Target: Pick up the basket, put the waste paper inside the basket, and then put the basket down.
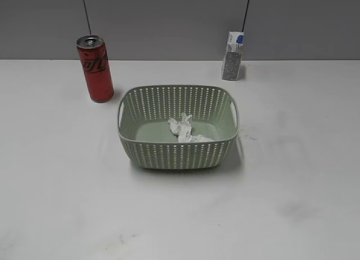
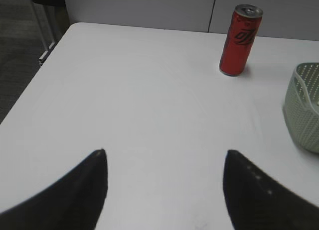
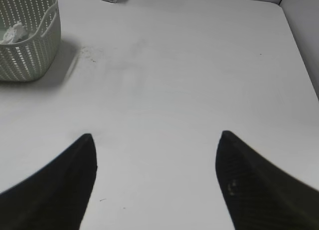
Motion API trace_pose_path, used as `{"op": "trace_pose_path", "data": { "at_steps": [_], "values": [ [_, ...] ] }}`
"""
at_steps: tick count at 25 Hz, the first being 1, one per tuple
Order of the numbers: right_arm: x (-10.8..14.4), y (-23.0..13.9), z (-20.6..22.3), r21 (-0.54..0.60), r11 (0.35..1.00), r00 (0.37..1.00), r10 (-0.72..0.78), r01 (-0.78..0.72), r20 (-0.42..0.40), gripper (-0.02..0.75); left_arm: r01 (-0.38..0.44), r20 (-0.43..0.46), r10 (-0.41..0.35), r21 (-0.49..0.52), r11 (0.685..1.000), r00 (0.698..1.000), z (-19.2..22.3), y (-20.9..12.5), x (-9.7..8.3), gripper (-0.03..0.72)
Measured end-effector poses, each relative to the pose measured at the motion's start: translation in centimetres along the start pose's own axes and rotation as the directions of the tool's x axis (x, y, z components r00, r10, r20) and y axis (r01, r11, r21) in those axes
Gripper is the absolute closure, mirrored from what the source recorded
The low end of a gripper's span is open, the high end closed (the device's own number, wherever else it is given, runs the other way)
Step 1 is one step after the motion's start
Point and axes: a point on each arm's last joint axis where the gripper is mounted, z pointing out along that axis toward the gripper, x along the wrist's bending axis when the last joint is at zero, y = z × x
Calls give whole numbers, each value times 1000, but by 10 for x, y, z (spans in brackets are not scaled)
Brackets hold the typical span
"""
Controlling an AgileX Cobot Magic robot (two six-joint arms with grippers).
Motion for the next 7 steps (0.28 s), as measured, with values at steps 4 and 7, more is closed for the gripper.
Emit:
{"op": "trace_pose_path", "data": {
  "at_steps": [4, 7],
  "values": [
    [0, 0, 0, 0, 1000, 1000, 0, 0, 0, 175, 0, 0, 0, 0, 1000, 1000, 0, 0, 0, 144],
    [0, 0, 0, 0, 1000, 1000, 1, -1, 0, 175, 0, 0, 0, -1, 1000, 1000, 0, 0, 0, 144]
  ]
}}
